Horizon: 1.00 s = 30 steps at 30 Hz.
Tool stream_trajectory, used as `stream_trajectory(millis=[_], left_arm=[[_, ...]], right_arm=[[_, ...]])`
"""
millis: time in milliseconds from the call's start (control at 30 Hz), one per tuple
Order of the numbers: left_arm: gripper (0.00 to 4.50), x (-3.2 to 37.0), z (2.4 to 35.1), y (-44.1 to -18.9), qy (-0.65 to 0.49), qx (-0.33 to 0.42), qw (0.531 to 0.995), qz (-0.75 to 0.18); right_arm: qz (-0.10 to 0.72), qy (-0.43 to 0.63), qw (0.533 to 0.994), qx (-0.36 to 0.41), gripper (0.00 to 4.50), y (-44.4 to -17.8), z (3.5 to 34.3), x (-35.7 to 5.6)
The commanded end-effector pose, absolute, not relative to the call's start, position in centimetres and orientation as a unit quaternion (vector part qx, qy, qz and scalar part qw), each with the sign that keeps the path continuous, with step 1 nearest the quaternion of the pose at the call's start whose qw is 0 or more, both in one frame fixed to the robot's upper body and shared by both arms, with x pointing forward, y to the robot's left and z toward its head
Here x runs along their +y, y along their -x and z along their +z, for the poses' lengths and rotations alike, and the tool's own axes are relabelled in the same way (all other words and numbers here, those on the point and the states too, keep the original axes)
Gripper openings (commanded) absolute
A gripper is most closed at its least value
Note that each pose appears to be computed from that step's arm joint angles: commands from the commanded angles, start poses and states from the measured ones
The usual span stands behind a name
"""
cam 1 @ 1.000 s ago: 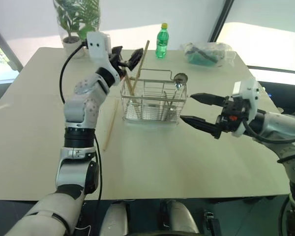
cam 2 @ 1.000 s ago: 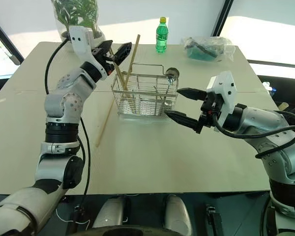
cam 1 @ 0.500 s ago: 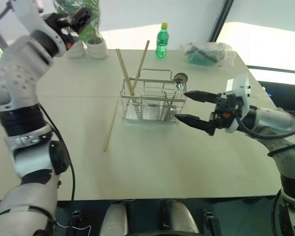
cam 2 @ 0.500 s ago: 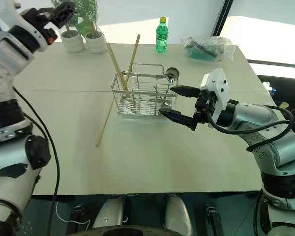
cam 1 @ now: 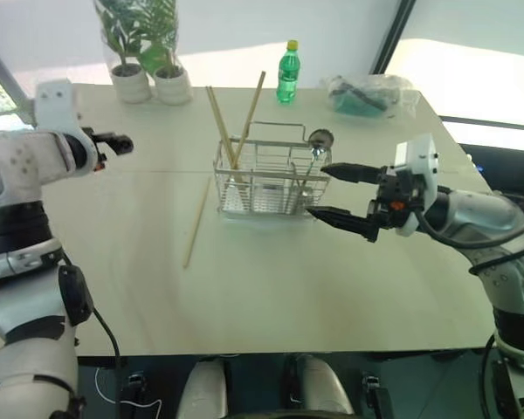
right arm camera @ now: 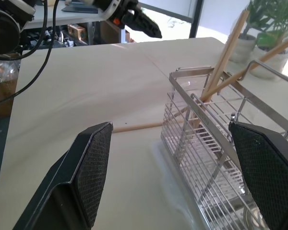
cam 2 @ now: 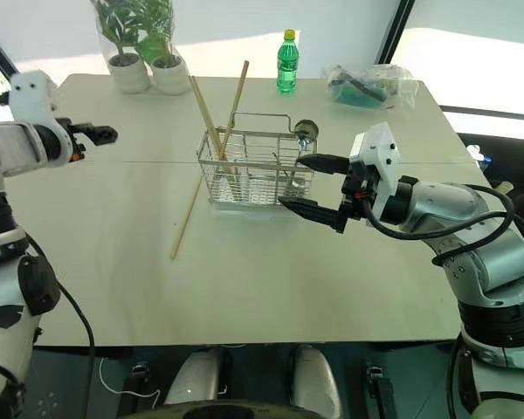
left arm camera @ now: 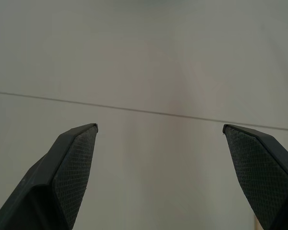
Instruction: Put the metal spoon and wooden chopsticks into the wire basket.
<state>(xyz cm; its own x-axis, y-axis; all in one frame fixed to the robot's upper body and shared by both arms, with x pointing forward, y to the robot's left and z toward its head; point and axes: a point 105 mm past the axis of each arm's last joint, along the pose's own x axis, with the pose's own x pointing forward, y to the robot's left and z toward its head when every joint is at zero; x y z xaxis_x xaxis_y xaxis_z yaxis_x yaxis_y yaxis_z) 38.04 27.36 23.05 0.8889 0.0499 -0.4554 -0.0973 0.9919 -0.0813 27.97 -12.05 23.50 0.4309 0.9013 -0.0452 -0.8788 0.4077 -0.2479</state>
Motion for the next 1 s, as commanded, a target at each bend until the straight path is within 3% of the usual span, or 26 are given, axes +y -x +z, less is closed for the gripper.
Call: stream_trajectory(millis=[33, 333, 667, 1000], left_arm=[[4.42, 25.9, 22.9, -38.4, 0.052, 0.241, 0.969, 0.023], [4.42, 22.8, 18.2, -39.4, 0.060, 0.328, 0.943, -0.023], [4.42, 19.6, 19.2, -42.3, 0.000, 0.315, 0.946, -0.075], [4.42, 18.5, 17.8, -42.5, -0.026, 0.348, 0.929, -0.122]], right_arm=[[0.532, 0.128, 0.834, -0.074, 4.03, -27.7, 24.5, -12.0], [0.529, 0.119, 0.837, -0.068, 4.03, -27.1, 24.7, -12.0], [0.510, 0.102, 0.851, -0.070, 4.03, -26.9, 24.1, -11.7], [0.502, 0.099, 0.856, -0.080, 4.03, -26.7, 24.4, -11.4]])
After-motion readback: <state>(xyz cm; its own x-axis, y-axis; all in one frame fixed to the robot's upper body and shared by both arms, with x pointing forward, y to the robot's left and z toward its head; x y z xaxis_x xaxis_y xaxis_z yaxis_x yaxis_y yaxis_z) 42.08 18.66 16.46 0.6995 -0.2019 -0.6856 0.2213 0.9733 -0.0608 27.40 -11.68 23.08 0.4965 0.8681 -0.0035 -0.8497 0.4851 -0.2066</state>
